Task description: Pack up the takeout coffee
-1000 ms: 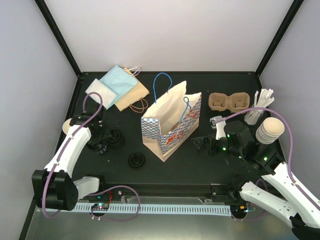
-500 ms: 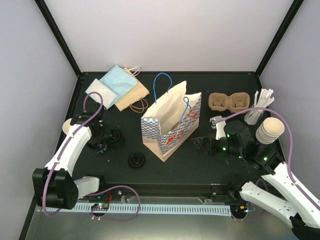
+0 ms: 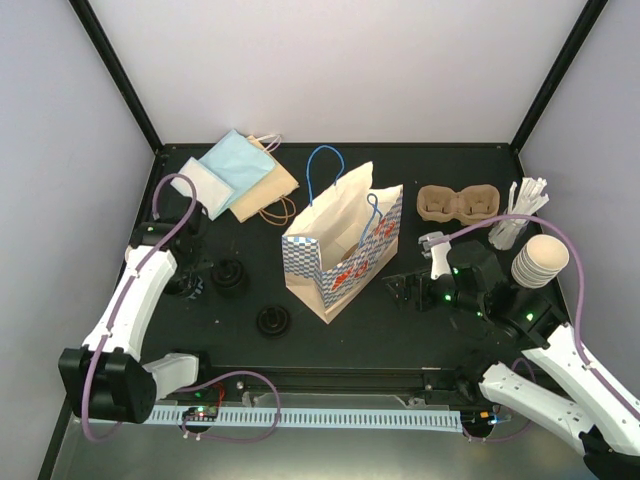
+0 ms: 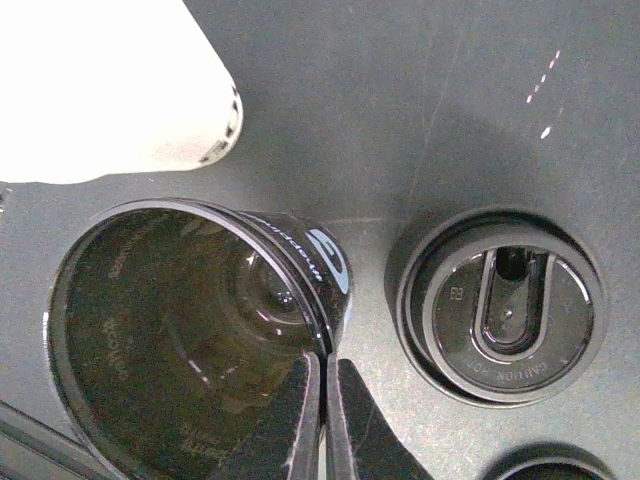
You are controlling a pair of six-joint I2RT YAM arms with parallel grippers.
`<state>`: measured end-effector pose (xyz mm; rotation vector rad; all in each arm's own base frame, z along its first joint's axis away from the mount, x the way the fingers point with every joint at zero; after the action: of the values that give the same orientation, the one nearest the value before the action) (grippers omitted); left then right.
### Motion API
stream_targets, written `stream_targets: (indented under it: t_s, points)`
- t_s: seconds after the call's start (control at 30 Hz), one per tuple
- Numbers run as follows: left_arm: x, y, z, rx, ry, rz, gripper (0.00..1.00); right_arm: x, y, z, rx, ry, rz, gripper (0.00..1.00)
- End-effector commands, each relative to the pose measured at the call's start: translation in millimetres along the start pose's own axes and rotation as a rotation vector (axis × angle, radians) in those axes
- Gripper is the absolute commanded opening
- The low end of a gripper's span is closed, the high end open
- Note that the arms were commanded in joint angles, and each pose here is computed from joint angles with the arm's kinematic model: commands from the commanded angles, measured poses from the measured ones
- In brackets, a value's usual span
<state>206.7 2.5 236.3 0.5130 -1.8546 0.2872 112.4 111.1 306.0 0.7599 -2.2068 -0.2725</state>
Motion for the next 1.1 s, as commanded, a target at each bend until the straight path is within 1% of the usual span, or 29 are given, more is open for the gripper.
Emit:
stream_targets:
  t_s: [0.0, 0.07, 0.17, 0.2, 0.27, 0.33, 0.4, 0.47, 0.5, 0.6, 0.63, 0.73, 0.83, 0.97, 1.07]
  points:
    - [31.9, 12.8, -2.2, 0.021, -0.084, -0.036, 0.01, -0.6, 2.0, -2.9, 0.01, -0.016, -0.023, 0.99]
    - [33.7, 13.0, -2.1, 0.015, -0.112, -0.019, 0.02, -1.4, 2.2, -3.5, 0.013, -0.016, -0.022, 0.99]
    - [21.2, 10.8, -1.9, -0.007, -0.114, -0.031, 0.02, -2.7, 2.1, -3.7, 0.012, -0.011, -0.019, 0.99]
    - [16.6, 9.0, -1.8, -0.005, -0.094, -0.035, 0.02, -2.9, 2.3, -3.9, 0.011, -0.01, -0.019, 0.99]
    - [15.2, 6.3, 0.2, 0.008, -0.013, -0.036, 0.02, -1.3, 2.4, -3.8, 0.01, -0.009, -0.019, 0.99]
    - [24.5, 1.5, 1.5, 0.007, 0.007, 0.049, 0.02, 1.1, 1.7, -3.4, 0.008, -0.011, -0.01, 0.99]
    - [36.9, 5.2, 3.2, 0.03, -0.072, 0.099, 0.02, 3.2, 0.8, -2.4, 0.006, -0.018, -0.006, 0.99]
    - [27.6, 8.2, 4.2, 0.023, -0.165, 0.088, 0.03, 3.3, -0.8, -0.2, 0.003, -0.024, -0.004, 0.99]
    - [20.6, 9.1, 4.5, 0.029, -0.169, 0.078, 0.02, 2.5, -0.9, 0.5, 0.001, -0.021, -0.005, 0.99]
    - [22.1, 7.7, 5.4, 0.045, -0.032, 0.022, 0.02, 3.4, 0.4, -1.0, 0.002, -0.012, -0.007, 0.99]
    - [21.6, 6.7, 5.0, 0.037, -0.011, 0.015, 0.02, 4.1, 0.3, -1.2, 0.002, -0.01, -0.002, 0.99]
    - [15.4, 5.7, 1.9, 0.021, -0.04, -0.001, 0.02, 5.8, -0.2, -1.0, 0.004, -0.024, 0.0, 0.99]
    - [26.5, 6.8, 0.2, 0.023, -0.025, -0.002, 0.02, 6.6, 0.6, -2.0, 0.005, -0.021, -0.003, 0.99]
    - [46.5, 13.0, -2.0, 0.039, -0.107, 0.017, 0.02, 7.1, -0.2, -1.2, 0.002, -0.025, 0.002, 0.99]
    - [63.1, 15.7, -3.0, 0.035, -0.123, 0.038, 0.02, 6.9, 0.1, -1.0, 0.002, -0.023, -0.002, 0.99]
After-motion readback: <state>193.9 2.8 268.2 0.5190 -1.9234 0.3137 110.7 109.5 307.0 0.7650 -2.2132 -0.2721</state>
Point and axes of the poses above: each gripper's point midway between its finger pads, its own x axis back along the fingers, its own y axis along the line the jaws close on, z = x × y, the point moved 10 cm from there along x, back along the fingers
